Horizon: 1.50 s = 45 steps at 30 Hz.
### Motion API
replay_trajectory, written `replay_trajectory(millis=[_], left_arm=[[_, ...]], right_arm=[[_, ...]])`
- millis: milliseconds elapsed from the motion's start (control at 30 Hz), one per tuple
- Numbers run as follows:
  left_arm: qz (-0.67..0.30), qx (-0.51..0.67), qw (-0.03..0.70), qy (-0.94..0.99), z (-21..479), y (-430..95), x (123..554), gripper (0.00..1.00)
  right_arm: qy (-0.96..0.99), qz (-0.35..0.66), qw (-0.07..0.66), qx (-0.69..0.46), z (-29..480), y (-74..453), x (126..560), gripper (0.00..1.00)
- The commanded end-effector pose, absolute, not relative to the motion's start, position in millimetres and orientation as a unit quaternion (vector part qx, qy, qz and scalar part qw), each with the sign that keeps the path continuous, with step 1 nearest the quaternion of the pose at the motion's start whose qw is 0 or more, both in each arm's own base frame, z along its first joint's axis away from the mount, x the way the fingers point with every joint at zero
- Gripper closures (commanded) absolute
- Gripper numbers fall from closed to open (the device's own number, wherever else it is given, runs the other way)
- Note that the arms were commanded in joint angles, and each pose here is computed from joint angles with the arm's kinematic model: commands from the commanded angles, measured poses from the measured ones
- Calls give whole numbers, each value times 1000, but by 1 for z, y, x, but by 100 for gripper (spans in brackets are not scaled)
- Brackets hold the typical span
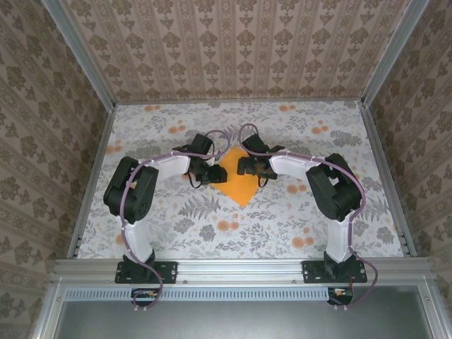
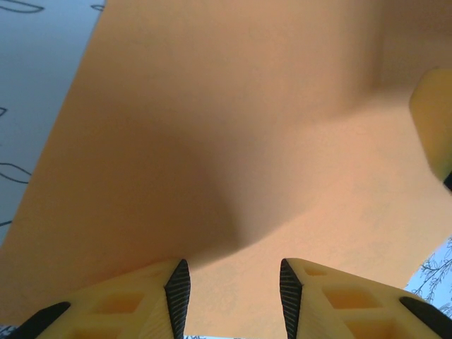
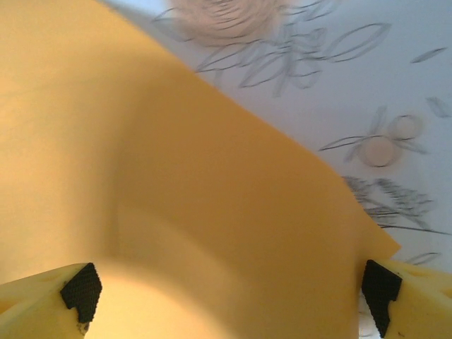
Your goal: Fold a paper plane with a square sheet of paper (fold left side to right side)
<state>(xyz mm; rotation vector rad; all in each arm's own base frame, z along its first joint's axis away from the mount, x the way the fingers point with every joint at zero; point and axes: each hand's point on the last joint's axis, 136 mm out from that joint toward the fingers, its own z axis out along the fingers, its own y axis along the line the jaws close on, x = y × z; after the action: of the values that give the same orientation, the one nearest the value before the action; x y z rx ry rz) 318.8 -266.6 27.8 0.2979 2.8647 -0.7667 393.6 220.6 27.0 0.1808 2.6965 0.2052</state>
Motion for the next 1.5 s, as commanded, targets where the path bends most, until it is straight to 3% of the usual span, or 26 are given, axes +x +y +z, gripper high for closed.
replay_trajectory(millis=[0, 200, 367, 533, 633, 833, 967, 1067, 1233, 1467], left_arm=[[-249, 97, 68, 961, 18, -268, 317, 59], [-264, 99, 79, 956, 25, -272, 319, 59], [-299, 97, 112, 943, 47, -272, 329, 58], [-334, 96, 157, 924, 78, -260, 337, 50], [-354, 84, 197, 911, 100, -240, 347, 46], [-415, 86, 306, 853, 167, -210, 355, 33], [-464, 140, 389, 784, 226, -205, 344, 15], [-498, 214, 431, 721, 269, -212, 323, 9], [-528, 299, 449, 656, 309, -222, 297, 4], [-561, 379, 424, 601, 341, -247, 270, 2]], right_arm=[[975, 130, 179, 35, 23, 253, 383, 5], [972, 153, 178, 20, 33, 260, 380, 19], [967, 184, 178, -2, 43, 270, 378, 43], [950, 231, 209, -28, 68, 277, 380, 62], [931, 271, 239, -54, 91, 281, 380, 68], [877, 367, 288, -114, 150, 271, 367, 71], [836, 414, 304, -194, 194, 264, 342, 71], [807, 426, 321, -255, 228, 261, 318, 70], [742, 467, 348, -333, 290, 262, 276, 70], [687, 505, 351, -387, 335, 266, 240, 70]])
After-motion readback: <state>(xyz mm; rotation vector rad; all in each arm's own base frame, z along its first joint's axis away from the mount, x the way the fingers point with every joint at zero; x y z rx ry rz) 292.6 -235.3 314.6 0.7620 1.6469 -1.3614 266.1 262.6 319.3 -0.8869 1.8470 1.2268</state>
